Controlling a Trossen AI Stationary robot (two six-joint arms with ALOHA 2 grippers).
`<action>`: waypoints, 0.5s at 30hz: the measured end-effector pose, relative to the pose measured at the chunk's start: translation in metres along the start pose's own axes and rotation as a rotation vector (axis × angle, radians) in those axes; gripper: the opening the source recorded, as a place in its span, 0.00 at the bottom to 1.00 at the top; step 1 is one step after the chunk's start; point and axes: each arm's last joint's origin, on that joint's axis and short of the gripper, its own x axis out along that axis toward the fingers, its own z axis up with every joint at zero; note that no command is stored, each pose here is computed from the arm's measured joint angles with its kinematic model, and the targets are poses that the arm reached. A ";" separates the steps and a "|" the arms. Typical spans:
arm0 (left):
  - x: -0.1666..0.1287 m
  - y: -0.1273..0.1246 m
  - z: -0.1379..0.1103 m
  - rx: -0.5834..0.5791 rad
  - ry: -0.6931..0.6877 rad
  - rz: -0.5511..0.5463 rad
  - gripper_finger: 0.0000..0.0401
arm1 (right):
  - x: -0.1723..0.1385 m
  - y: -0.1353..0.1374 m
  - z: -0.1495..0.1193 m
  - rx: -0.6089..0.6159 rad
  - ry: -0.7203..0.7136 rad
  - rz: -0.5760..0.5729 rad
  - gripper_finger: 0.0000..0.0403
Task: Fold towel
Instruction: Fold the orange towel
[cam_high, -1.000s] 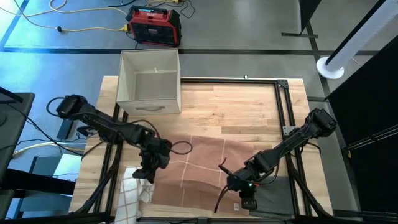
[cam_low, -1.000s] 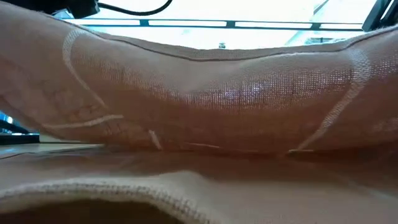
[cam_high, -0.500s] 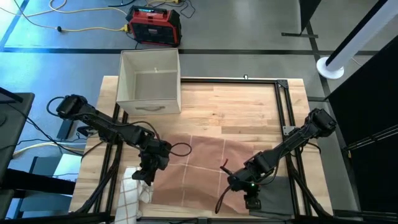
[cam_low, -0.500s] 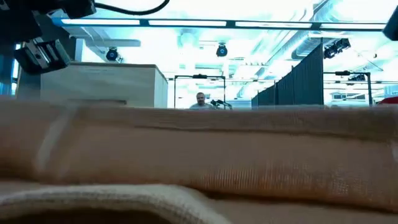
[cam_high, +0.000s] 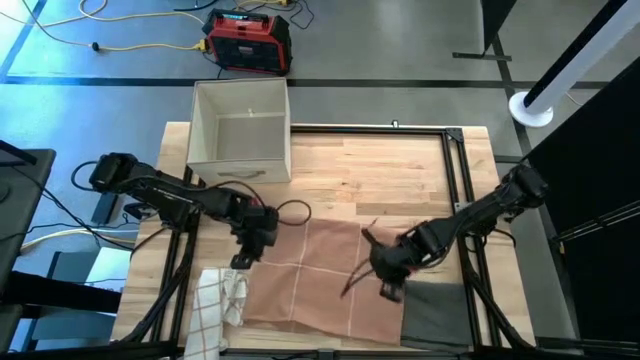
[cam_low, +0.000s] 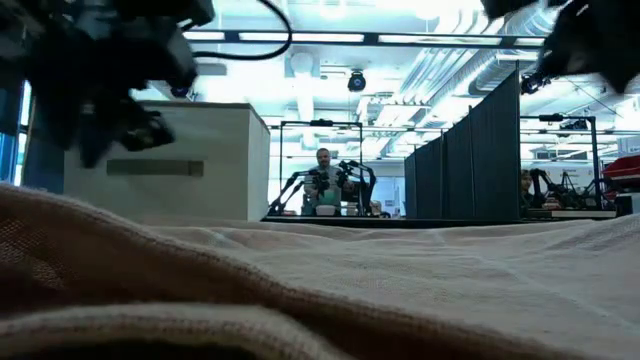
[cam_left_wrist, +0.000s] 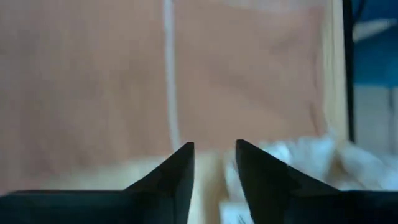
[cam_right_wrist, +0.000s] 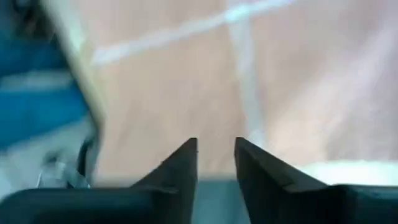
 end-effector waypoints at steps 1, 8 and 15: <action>0.002 0.004 0.001 0.003 -0.036 0.005 0.20 | 0.003 -0.008 0.002 0.044 -0.043 -0.024 0.15; 0.016 0.034 -0.012 -0.091 -0.133 0.169 0.02 | 0.045 -0.058 -0.003 0.284 -0.168 -0.119 0.02; 0.025 0.055 -0.034 -0.218 -0.114 0.332 0.01 | 0.067 -0.089 -0.009 0.388 -0.209 -0.204 0.01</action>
